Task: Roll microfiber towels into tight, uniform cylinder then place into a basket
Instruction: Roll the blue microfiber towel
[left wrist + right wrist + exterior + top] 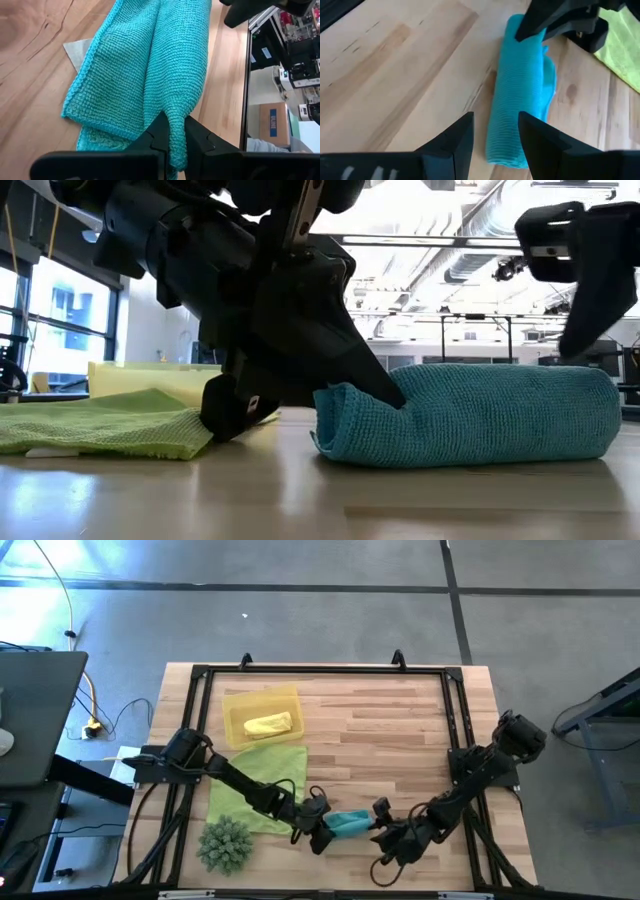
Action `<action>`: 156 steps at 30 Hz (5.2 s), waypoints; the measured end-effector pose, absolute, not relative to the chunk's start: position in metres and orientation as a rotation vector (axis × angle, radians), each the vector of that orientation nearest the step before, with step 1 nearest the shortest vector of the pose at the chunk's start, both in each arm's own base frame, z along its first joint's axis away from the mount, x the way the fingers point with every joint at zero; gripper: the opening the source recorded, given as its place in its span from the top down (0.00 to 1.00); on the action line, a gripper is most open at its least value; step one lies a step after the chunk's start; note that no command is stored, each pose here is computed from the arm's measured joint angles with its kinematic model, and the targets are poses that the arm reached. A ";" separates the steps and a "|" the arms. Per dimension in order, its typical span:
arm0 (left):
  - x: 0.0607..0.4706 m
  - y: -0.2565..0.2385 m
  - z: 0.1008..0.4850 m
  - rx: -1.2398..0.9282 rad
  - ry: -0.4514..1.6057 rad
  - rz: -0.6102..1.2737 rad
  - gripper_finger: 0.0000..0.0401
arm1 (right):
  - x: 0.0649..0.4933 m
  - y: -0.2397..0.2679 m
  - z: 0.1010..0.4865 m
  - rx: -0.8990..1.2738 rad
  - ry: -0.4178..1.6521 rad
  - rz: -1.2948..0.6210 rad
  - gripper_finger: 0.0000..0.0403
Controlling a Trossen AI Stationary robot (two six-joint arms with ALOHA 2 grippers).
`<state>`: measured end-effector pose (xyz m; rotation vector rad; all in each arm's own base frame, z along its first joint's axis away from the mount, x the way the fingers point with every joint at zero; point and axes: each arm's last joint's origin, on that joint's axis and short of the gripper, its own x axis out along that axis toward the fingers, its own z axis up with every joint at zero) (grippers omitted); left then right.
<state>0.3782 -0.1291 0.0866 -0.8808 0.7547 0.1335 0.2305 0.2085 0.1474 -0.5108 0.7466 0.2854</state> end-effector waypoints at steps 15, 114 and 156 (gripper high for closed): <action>0.378 -0.129 0.087 -0.873 0.757 0.130 0.96 | 0.245 0.197 0.133 -0.450 0.853 0.279 0.53; 0.367 -0.193 0.154 0.195 0.677 0.135 0.60 | 0.266 0.180 0.111 0.139 1.114 0.151 1.00; 0.392 -0.149 0.104 -0.454 0.949 0.139 0.98 | 0.253 0.175 0.138 0.000 1.072 0.161 0.67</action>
